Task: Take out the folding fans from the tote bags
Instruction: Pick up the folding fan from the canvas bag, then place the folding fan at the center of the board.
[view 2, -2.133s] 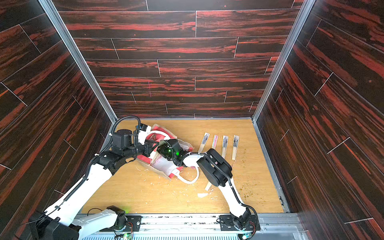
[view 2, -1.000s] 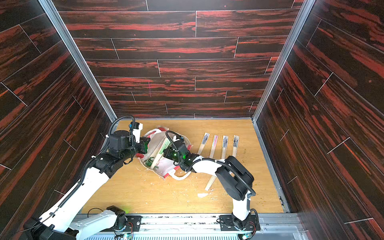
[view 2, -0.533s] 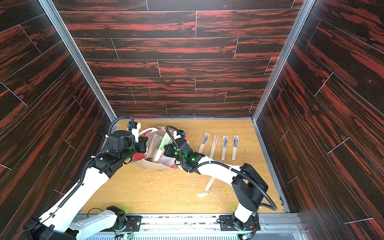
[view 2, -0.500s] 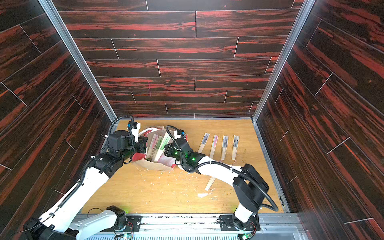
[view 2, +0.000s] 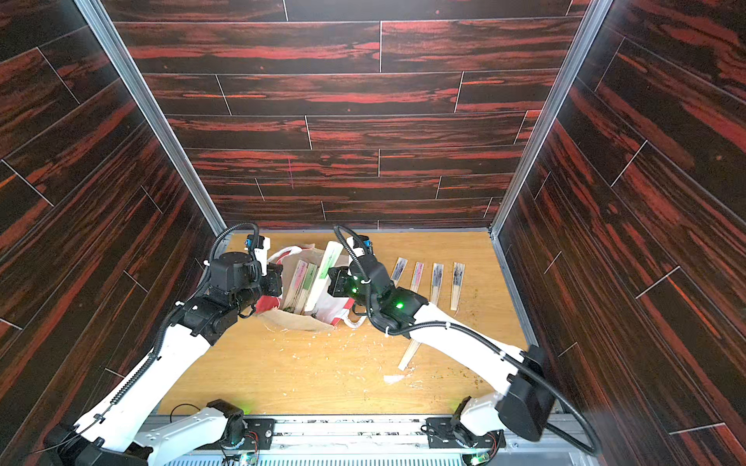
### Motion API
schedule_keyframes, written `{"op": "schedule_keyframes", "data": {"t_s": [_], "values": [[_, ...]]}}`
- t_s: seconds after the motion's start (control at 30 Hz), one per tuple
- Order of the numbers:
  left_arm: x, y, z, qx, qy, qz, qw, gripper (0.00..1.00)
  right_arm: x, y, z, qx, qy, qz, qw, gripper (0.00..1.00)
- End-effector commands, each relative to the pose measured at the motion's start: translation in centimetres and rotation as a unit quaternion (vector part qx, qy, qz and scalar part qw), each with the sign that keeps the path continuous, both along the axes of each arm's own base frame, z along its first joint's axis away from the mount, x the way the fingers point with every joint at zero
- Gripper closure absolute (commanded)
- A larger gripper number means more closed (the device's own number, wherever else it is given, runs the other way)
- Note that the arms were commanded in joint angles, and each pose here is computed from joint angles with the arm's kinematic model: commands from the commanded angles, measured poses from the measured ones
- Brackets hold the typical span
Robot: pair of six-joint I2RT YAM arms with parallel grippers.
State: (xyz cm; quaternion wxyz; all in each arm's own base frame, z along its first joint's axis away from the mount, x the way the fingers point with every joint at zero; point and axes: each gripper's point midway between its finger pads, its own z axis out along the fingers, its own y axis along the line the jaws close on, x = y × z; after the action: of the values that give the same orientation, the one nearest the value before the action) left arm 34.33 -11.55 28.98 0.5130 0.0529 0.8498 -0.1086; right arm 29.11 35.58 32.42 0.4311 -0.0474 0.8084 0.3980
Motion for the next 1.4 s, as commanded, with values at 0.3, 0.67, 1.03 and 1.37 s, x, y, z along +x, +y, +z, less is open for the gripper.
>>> {"op": "schedule_keyframes", "data": {"t_s": [0.3, 0.67, 1.03, 1.37], "values": [[0.1, 0.4, 2.3, 0.005, -0.029, 0.004, 1.0, 1.0, -2.4, -9.5, 4.6, -0.019, 0.024, -0.07, 0.997, 1.0], [0.3, 0.1, 2.4, 0.0, -0.03, 0.0, 1.0, 1.0, -5.0, -16.6, -2.4, -0.034, 0.158, -0.152, 0.975, 1.0], [0.2, 0.0, 2.3, -0.001, -0.029, -0.003, 1.0, 1.0, -7.3, -16.0, -14.9, -0.077, 0.344, -0.126, 0.927, 1.0], [-0.2, 0.3, 2.1, 0.002, -0.027, -0.001, 1.0, 1.0, -6.3, -15.7, -23.5, -0.085, 0.441, -0.117, 0.886, 1.0]]}}
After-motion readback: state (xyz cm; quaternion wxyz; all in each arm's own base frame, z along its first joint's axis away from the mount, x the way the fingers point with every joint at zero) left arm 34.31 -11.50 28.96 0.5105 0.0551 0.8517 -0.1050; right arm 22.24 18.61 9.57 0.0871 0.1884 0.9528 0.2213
